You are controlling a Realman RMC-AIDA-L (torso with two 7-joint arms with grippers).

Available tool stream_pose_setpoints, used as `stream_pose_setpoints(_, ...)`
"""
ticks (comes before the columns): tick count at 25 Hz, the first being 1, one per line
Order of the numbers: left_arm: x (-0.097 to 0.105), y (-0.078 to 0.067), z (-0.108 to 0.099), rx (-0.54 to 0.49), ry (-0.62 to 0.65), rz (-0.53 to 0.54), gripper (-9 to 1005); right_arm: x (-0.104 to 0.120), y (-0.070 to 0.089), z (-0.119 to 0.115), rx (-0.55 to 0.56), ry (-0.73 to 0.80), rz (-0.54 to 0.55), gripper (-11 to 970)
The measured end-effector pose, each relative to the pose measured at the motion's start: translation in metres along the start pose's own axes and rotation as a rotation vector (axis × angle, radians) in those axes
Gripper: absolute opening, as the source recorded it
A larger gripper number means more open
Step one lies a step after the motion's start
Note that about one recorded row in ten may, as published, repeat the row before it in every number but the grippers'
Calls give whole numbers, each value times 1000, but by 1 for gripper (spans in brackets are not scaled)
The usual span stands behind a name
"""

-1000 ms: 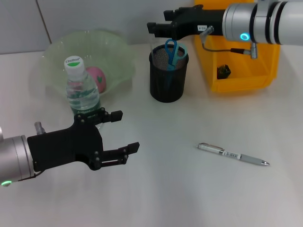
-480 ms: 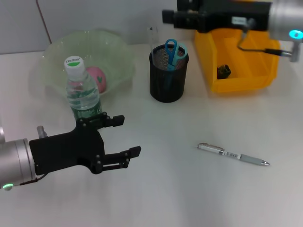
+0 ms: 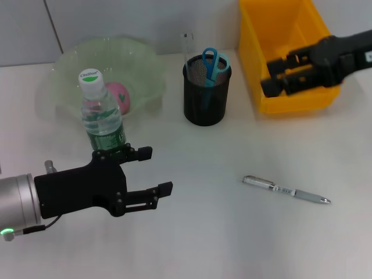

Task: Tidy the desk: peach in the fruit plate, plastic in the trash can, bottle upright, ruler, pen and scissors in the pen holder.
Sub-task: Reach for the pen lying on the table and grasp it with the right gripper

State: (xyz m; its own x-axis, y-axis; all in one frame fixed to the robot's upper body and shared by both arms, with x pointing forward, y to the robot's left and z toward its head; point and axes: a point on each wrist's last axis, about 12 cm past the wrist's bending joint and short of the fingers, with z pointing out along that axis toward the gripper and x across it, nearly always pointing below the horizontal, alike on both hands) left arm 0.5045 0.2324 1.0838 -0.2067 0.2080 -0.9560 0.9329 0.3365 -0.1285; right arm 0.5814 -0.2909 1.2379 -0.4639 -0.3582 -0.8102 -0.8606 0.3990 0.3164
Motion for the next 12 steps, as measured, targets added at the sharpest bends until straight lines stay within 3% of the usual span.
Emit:
stream_pose_setpoints(2, 0, 0, 0, -1, -2, -5, 827, -4, 0, 2, 10, 100, -27, 756)
stream_pose_setpoints(3, -1, 0, 0, -3, -8, -14, 827, -7, 0, 8, 19, 235, -47, 761)
stream_pose_setpoints(4, -1, 0, 0, -3, -8, -14, 827, -7, 0, 8, 19, 235, -47, 766)
stream_pose_setpoints(8, -4, 4, -1, -19, -33, -26, 827, -7, 2, 38, -16, 517, -94, 792)
stream_pose_setpoints(12, -4, 6, -2, -27, -40, -37, 827, -6, 6, 54, -9, 612, -140, 826)
